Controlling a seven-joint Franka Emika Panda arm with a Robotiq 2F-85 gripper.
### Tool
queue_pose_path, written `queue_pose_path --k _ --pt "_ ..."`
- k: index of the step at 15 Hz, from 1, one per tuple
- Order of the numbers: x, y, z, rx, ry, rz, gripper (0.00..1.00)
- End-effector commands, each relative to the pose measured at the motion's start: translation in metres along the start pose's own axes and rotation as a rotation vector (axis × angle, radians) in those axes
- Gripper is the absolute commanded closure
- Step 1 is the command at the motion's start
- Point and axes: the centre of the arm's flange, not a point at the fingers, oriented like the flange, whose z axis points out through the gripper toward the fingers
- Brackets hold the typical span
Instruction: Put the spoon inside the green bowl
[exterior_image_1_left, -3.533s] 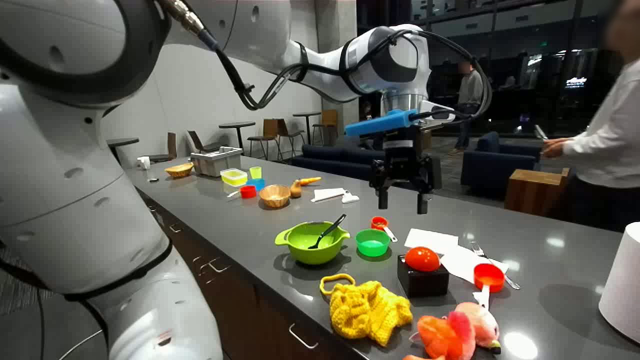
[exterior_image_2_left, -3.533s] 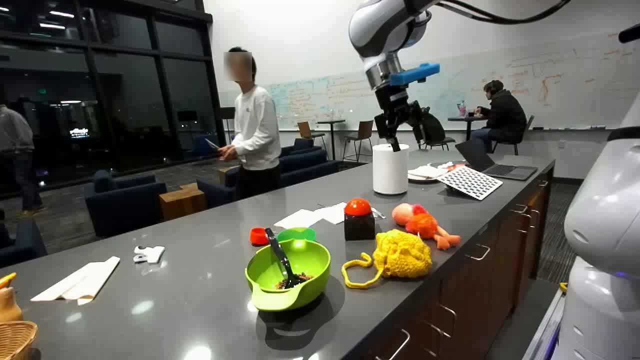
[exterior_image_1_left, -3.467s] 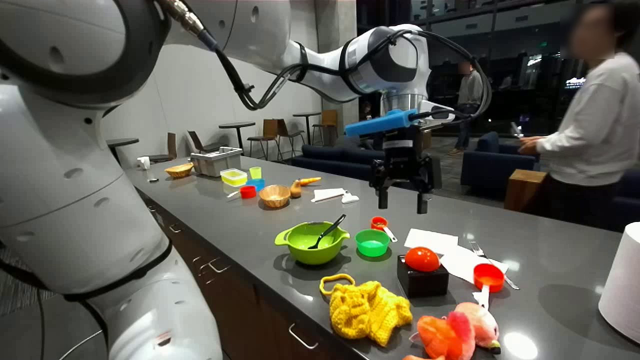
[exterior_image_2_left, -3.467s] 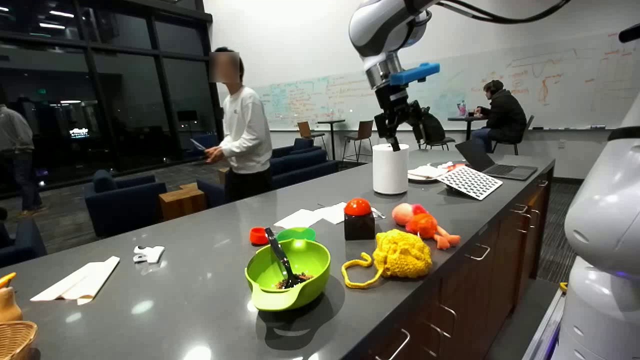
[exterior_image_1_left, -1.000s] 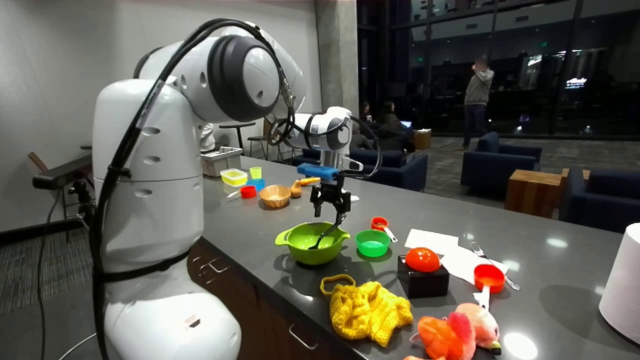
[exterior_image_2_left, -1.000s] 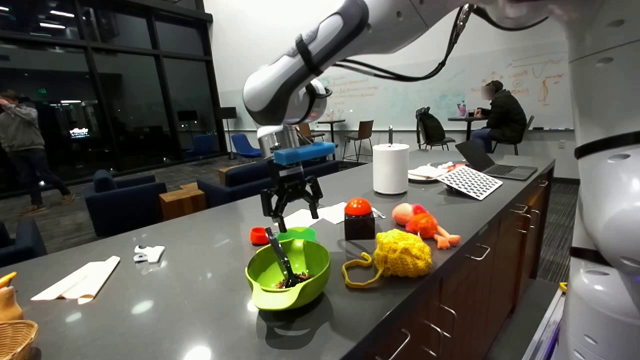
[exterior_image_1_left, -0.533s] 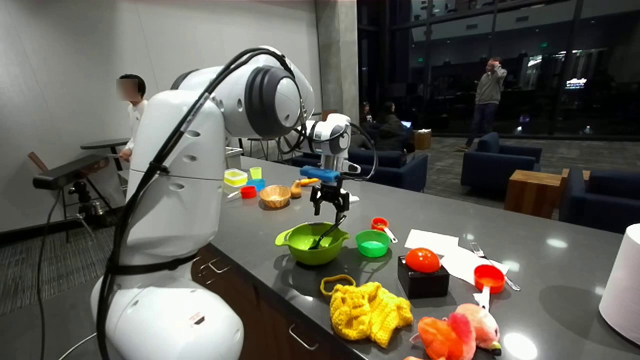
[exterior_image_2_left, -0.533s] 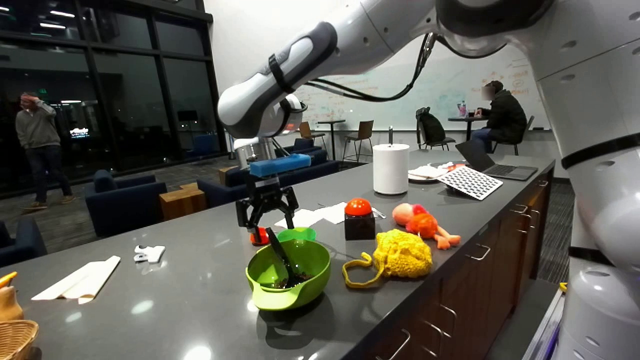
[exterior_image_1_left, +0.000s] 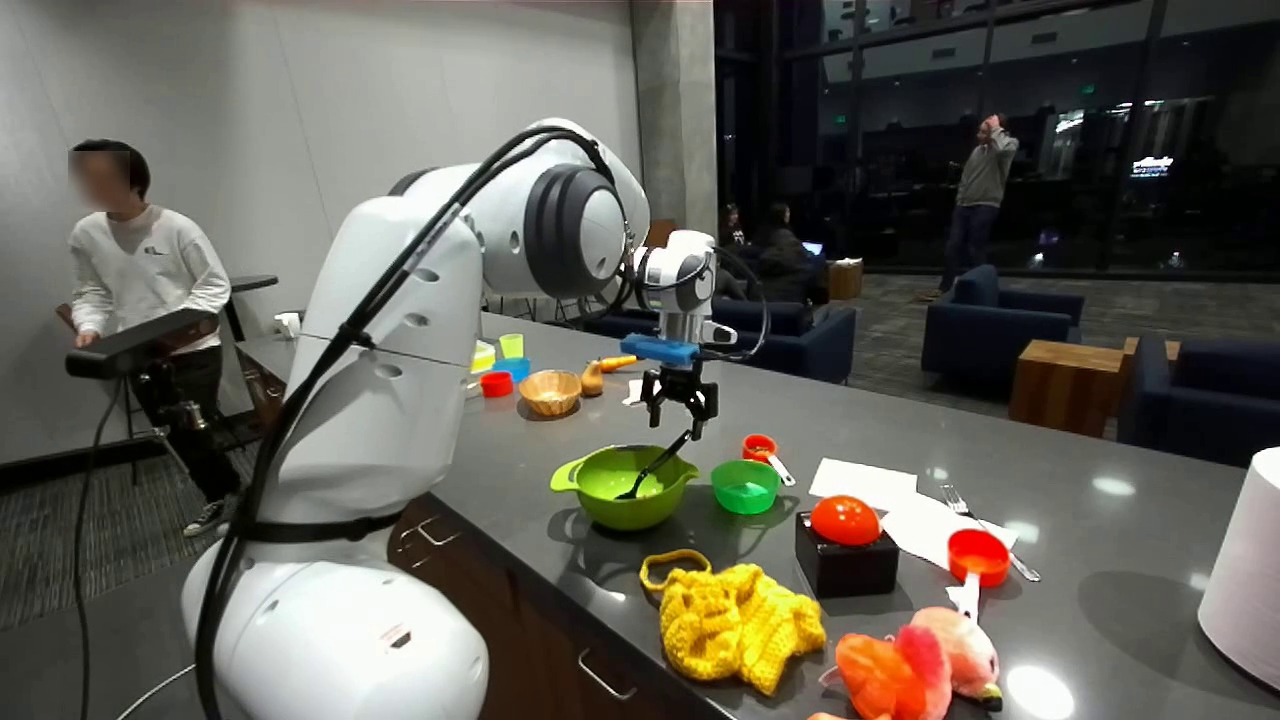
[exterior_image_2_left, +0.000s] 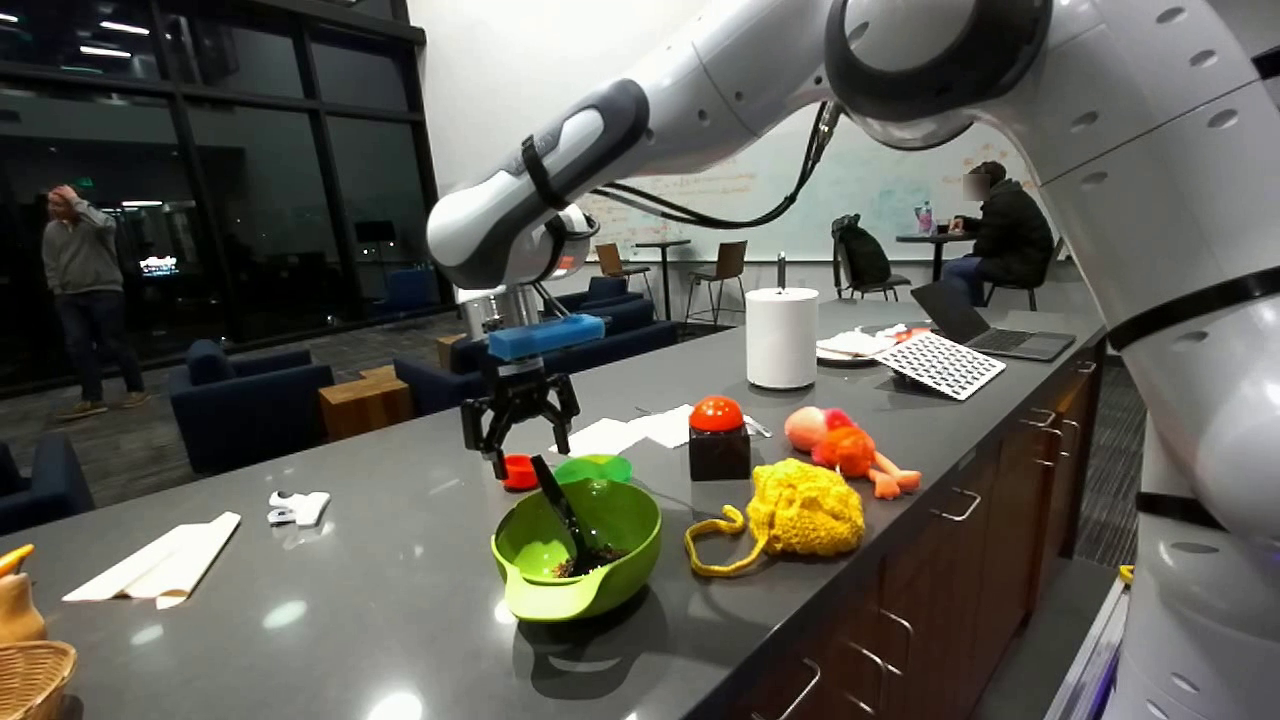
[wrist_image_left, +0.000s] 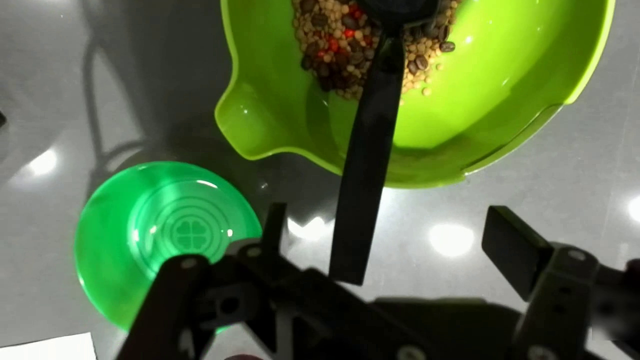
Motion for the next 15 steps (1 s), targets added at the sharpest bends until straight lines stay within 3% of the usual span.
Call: queue_pose_path --k 1,7,8,9,12,15 --pt "0.012 0.006 -0.001 0.001 0.028 -0.009 0.00" --pt "0.019 0.019 0.010 0.011 0.031 -0.002 0.00" --pt "0.020 0.020 0.012 0.012 0.031 -0.001 0.04" --pt "0.021 0.022 0.015 0.008 0.031 0.000 0.26" --pt "0.020 0.025 0.017 0.011 0.030 -0.002 0.35" --pt "0.020 0.024 0.018 0.010 0.020 -0.001 0.59"
